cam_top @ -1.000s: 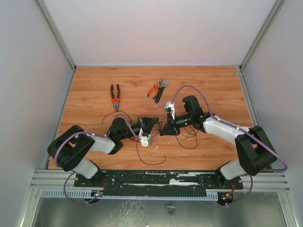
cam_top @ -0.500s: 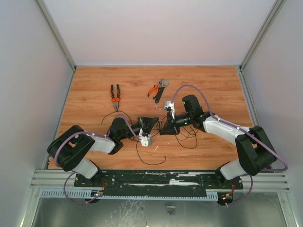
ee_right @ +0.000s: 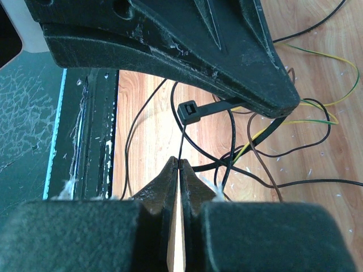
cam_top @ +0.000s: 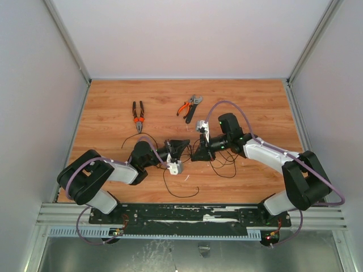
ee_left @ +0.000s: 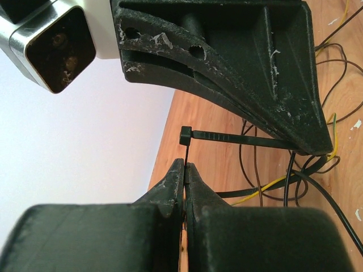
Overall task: Zip-tie the wires
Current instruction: Tie the cable at the center of the board.
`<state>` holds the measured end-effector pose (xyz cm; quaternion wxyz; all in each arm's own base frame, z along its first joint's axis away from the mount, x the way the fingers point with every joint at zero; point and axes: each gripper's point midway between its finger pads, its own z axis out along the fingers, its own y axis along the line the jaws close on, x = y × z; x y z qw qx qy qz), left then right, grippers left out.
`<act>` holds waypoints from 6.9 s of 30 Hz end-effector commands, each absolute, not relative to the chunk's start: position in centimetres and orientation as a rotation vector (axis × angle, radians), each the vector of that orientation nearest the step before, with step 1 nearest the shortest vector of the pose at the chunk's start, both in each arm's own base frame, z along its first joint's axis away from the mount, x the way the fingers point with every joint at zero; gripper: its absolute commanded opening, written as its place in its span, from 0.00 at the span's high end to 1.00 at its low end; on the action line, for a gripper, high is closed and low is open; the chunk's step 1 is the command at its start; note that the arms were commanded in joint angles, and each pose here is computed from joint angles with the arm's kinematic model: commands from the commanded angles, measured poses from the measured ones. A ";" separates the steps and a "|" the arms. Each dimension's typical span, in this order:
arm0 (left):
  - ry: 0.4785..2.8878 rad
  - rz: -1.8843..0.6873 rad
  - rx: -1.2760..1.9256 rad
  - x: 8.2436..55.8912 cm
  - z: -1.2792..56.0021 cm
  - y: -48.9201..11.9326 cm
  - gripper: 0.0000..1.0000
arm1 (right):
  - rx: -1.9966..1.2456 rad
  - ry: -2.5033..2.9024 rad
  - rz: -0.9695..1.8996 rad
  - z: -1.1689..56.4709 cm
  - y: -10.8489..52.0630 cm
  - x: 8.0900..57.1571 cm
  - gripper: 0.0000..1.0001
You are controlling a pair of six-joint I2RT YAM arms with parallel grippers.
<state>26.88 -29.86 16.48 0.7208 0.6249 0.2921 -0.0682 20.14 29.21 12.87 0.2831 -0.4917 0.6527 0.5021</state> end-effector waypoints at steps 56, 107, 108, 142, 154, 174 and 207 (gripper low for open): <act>0.584 -0.071 1.393 26.3 16.7 -30.0 1.00 | -1.307 1.835 1.438 13.9 28.7 19.7 1.00; 0.504 0.005 1.408 26.4 19.0 -30.3 1.00 | -1.315 1.766 1.374 13.7 28.9 20.2 1.00; 0.504 0.003 1.408 26.4 19.0 -30.3 1.00 | -1.313 1.765 1.368 13.7 28.9 20.3 1.00; 0.485 0.012 1.406 26.0 18.9 -30.8 1.00 | -1.333 1.717 1.496 15.4 29.7 19.8 1.00; 0.462 0.008 1.375 25.6 19.5 -30.7 1.00 | -1.320 1.734 1.523 15.4 28.6 19.1 1.00; 0.479 0.045 1.423 25.9 17.9 -30.8 1.00 | -1.306 1.780 1.522 15.7 27.9 19.5 1.00; 0.458 0.056 1.437 25.6 17.8 -31.4 1.00 | -1.330 1.737 1.648 16.2 28.6 17.8 1.00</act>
